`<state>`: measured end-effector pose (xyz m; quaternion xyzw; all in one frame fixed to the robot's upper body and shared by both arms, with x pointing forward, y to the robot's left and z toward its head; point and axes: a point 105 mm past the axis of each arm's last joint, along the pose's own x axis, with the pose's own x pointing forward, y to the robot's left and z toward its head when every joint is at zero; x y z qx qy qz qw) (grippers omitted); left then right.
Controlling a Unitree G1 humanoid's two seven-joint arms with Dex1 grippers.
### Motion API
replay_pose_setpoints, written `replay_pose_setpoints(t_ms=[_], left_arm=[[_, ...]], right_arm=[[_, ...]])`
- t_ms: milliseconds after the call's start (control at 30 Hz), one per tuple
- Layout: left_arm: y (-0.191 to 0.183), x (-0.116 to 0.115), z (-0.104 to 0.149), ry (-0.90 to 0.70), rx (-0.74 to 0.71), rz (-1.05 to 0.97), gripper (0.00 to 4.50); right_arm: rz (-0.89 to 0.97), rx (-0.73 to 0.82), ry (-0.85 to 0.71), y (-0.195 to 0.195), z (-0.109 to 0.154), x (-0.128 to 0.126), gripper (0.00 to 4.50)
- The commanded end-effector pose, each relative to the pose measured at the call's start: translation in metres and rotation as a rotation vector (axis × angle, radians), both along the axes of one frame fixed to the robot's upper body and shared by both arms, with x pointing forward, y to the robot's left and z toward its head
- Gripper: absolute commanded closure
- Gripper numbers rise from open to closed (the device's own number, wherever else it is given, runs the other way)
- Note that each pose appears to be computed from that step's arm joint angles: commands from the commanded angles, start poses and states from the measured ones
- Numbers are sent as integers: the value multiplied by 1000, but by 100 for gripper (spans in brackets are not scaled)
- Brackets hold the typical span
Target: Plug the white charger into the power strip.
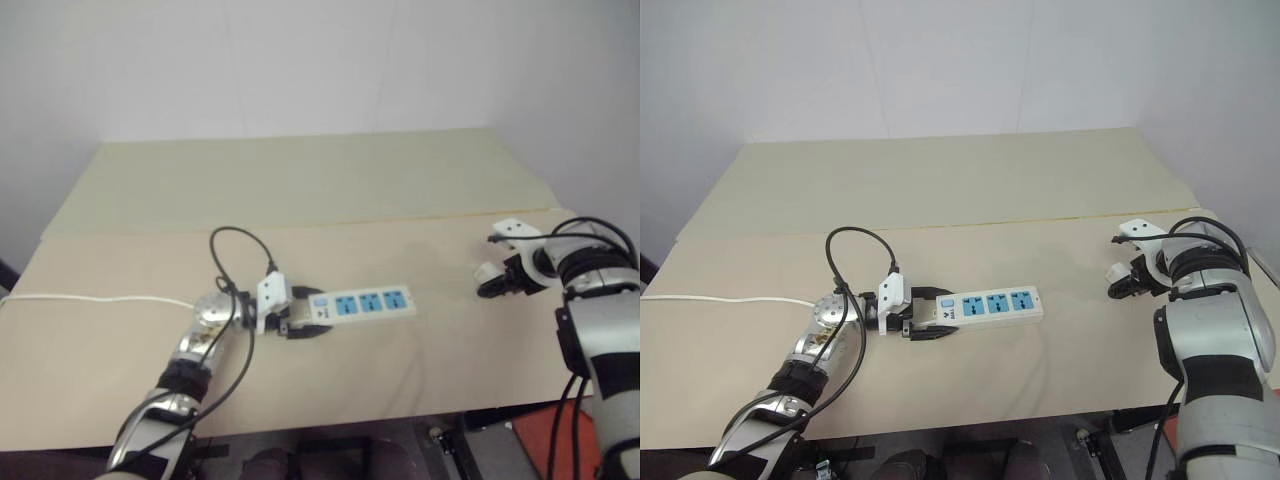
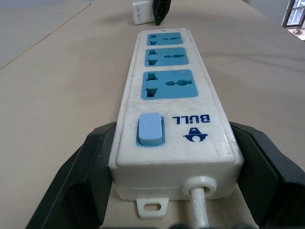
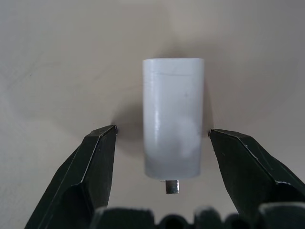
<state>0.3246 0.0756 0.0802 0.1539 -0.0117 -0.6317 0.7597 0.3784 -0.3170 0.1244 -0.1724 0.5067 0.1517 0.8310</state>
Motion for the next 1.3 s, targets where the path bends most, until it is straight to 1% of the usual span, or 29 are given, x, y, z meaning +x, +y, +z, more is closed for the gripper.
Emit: replay_pose_setpoints(t_ms=[33, 367, 733, 967, 1067, 1233, 1267, 1300], left_arm=[[6, -9, -22, 69, 71, -10, 124], [4, -8, -22, 67, 65, -7, 124], [7, -10, -22, 69, 67, 3, 124], [11, -12, -24, 73, 72, 16, 124], [12, -13, -24, 75, 73, 18, 124], [10, -13, -24, 77, 70, 22, 124], [10, -13, -24, 78, 70, 23, 124], [10, -13, -24, 78, 70, 24, 124]], right_arm=[[3, 0, -49, 3, 14, 8, 83], [30, -7, -94, 11, 28, 16, 83], [41, -3, -139, 24, 26, 26, 83], [46, -15, -122, 25, 19, 26, 83], [46, -14, -124, 25, 19, 26, 146], [49, -11, -127, 25, 18, 26, 318], [50, -11, -128, 25, 18, 26, 337], [51, -11, -128, 25, 18, 26, 337]])
